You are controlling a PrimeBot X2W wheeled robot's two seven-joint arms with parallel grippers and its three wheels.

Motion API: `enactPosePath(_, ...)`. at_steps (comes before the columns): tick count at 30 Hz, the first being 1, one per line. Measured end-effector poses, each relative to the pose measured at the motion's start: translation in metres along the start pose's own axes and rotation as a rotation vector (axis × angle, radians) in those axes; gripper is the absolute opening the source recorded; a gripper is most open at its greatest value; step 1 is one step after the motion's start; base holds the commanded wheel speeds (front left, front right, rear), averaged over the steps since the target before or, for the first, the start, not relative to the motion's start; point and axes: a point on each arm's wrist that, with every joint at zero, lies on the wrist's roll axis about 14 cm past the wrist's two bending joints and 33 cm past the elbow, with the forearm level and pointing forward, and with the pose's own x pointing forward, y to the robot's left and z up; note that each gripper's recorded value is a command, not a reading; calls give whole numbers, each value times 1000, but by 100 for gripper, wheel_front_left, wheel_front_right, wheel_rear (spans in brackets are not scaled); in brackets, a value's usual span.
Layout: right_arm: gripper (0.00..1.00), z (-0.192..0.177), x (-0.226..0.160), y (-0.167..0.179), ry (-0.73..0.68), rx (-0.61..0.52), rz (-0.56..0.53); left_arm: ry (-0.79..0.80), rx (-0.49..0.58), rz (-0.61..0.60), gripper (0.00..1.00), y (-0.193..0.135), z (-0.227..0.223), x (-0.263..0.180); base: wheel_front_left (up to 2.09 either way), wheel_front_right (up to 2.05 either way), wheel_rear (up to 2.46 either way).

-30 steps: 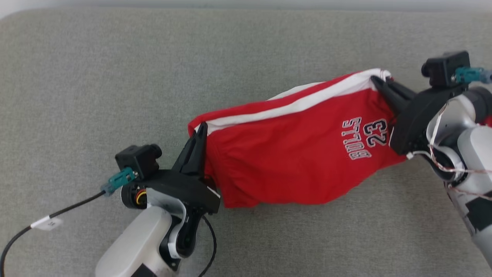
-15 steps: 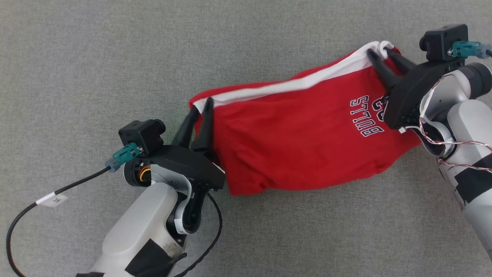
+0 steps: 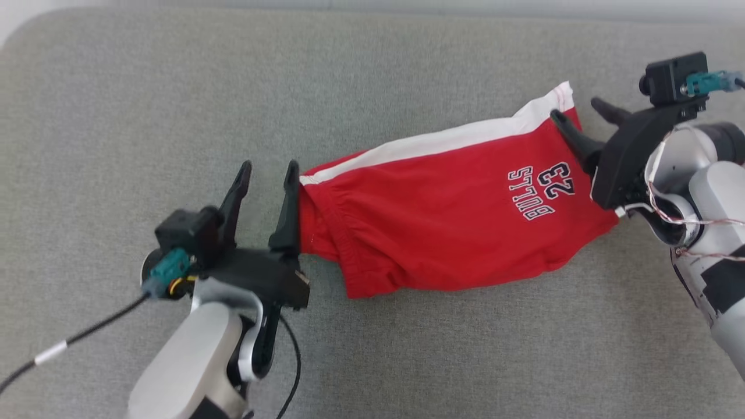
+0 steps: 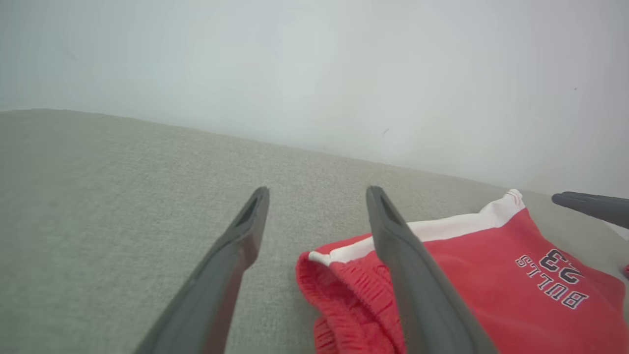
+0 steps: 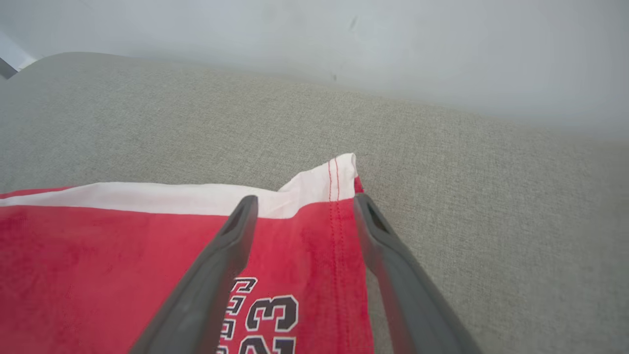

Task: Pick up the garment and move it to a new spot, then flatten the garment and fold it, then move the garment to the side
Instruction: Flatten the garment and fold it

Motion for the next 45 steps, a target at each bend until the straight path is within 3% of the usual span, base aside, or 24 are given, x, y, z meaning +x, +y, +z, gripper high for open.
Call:
enactPosePath(12, 100, -22, -47, -25, 105, 110, -95, -68, 247, 56, 100, 5, 14, -74, 0, 0, 0)
enactPosePath(21, 100, -36, -34, -28, 168, 155, -124, -64, 365, 101, 100, 15, 6, -109, 0, 0, 0)
enactPosePath(26, 100, -51, -21, -36, 213, 166, -157, -60, 400, 120, 100, 22, 4, -113, 0, 0, 0)
enactPosePath(41, 100, -87, 21, -6, 335, 170, -111, -8, 391, 177, 100, 41, -12, -116, 0, 0, 0)
enactPosePath(43, 65, -91, 20, -2, 348, 165, -105, -5, 393, 176, 100, 40, -13, -116, 0, 0, 0)
enactPosePath(44, 40, -92, 19, 0, 347, 165, -102, -3, 391, 175, 100, 40, -14, -116, 0, 0, 0)
enactPosePath(45, 0, -93, 18, 0, 347, 165, -102, -2, 391, 175, 100, 40, -14, -116, 0, 0, 0)
